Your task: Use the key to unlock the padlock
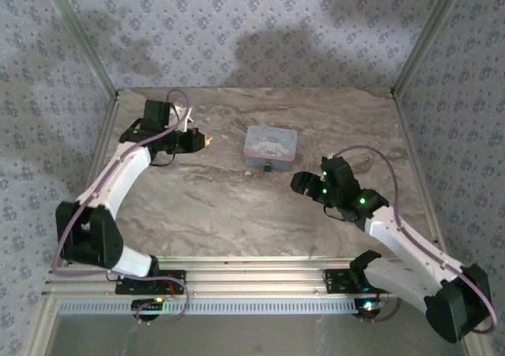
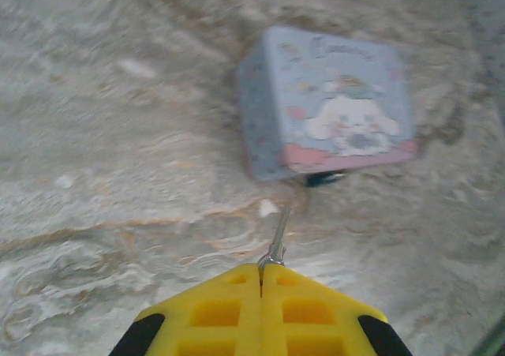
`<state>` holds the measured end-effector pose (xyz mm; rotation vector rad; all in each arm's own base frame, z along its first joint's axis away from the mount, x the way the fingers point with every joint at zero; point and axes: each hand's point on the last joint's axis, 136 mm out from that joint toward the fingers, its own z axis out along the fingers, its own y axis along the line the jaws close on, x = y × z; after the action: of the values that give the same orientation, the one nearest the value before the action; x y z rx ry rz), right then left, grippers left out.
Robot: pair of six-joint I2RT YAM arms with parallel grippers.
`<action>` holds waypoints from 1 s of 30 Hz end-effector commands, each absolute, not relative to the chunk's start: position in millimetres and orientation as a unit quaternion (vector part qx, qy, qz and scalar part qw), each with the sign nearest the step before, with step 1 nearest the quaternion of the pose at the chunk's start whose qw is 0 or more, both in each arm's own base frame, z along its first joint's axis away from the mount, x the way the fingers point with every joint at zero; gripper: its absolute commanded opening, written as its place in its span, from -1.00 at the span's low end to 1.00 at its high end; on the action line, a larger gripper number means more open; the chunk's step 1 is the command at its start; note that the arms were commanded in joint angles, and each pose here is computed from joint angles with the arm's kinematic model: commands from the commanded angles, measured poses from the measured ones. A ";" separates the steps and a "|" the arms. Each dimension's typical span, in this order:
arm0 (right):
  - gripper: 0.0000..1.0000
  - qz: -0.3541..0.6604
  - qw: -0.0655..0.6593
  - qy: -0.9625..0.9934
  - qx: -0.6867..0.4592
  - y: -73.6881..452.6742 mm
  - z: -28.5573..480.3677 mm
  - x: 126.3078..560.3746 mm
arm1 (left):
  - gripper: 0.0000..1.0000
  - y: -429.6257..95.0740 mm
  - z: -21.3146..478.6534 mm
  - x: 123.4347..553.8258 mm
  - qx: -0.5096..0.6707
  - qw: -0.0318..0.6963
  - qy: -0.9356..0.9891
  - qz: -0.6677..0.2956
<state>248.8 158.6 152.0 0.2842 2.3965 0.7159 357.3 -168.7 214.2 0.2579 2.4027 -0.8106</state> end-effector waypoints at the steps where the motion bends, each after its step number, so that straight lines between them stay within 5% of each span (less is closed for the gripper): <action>1: 0.55 0.324 0.338 0.878 0.100 166.9 175.1 246.7 | -1.00 -189.7 247.6 334.6 0.177 0.337 0.865 -0.325; 15: 0.40 0.472 0.373 0.798 -0.022 229.7 276.6 253.1 | -1.00 -237.2 298.2 292.1 0.254 0.473 0.779 -0.324; 22: 0.39 0.504 0.332 0.788 -0.117 286.3 303.0 246.9 | -1.00 -243.7 282.2 281.5 0.168 0.447 0.777 -0.411; 30: 0.31 0.504 0.321 0.796 -0.095 303.7 295.7 260.1 | -1.00 -242.4 267.8 256.8 0.125 0.418 0.760 -0.481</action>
<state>255.6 296.4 282.1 -0.2494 2.1286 1.3042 264.9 -235.2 236.6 0.3309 2.0184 -1.0752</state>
